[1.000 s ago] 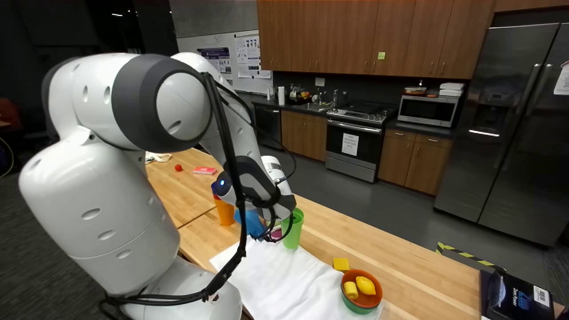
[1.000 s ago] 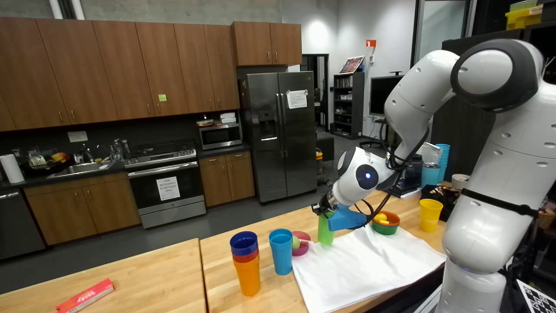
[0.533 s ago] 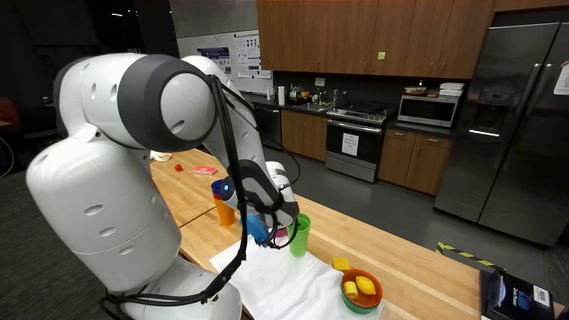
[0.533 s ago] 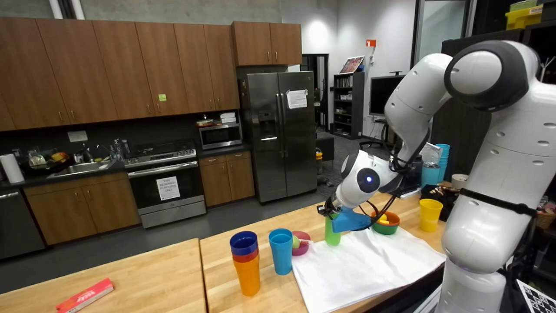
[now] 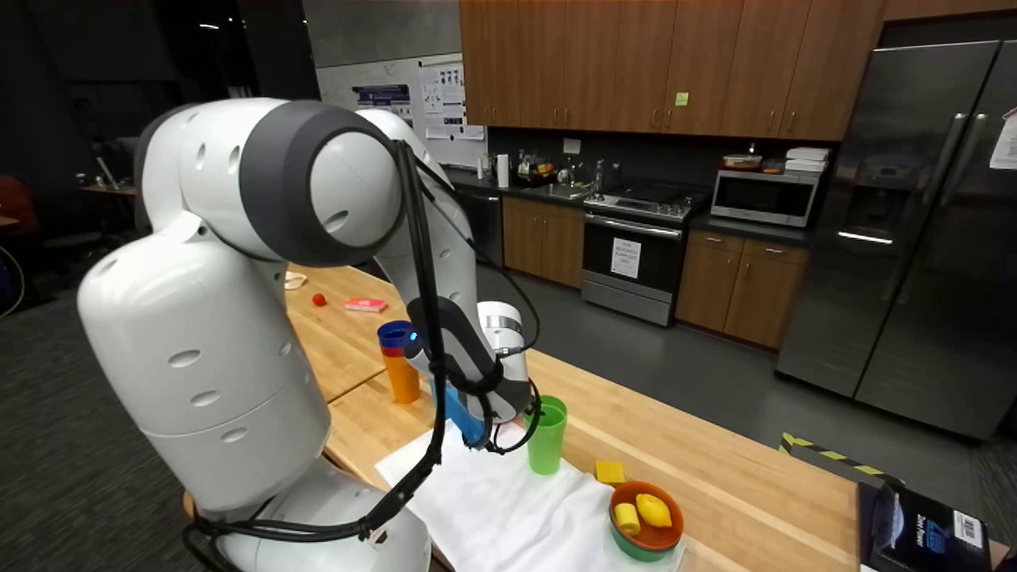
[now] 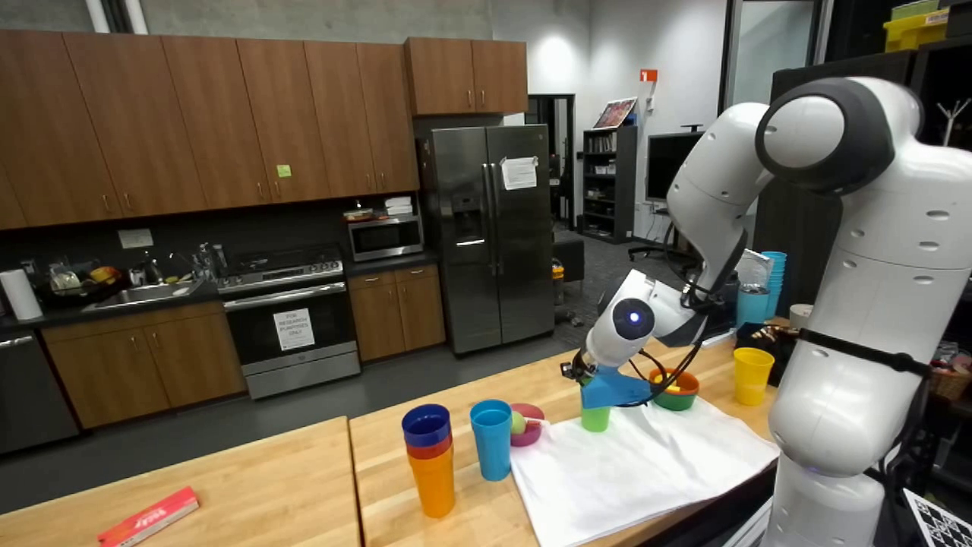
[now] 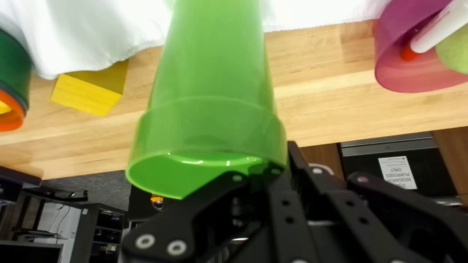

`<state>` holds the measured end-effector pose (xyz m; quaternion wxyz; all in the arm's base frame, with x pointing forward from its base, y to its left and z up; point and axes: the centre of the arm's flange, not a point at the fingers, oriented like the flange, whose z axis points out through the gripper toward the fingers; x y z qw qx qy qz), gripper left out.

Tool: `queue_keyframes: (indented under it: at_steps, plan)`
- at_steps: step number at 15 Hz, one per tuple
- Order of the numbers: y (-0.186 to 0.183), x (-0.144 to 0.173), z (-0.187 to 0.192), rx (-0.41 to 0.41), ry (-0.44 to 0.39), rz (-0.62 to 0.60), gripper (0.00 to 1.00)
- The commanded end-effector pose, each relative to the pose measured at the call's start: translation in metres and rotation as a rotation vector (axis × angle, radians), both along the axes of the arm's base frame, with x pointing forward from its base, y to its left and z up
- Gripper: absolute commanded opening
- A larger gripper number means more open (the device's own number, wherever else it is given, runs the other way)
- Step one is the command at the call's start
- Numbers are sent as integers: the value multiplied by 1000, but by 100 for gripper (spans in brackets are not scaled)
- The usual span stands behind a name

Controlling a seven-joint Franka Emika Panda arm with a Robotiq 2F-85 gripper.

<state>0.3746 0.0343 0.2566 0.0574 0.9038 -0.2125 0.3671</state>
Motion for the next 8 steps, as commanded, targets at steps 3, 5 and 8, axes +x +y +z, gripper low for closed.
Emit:
queue_keyframes:
  at_steps: [3, 5, 8]
  plan:
    - [-3, 5, 1, -40, 13, -56, 2]
    - [-4, 8, -1, -63, 14, -82, 2]
    - [-6, 9, -3, -85, 25, -110, 2]
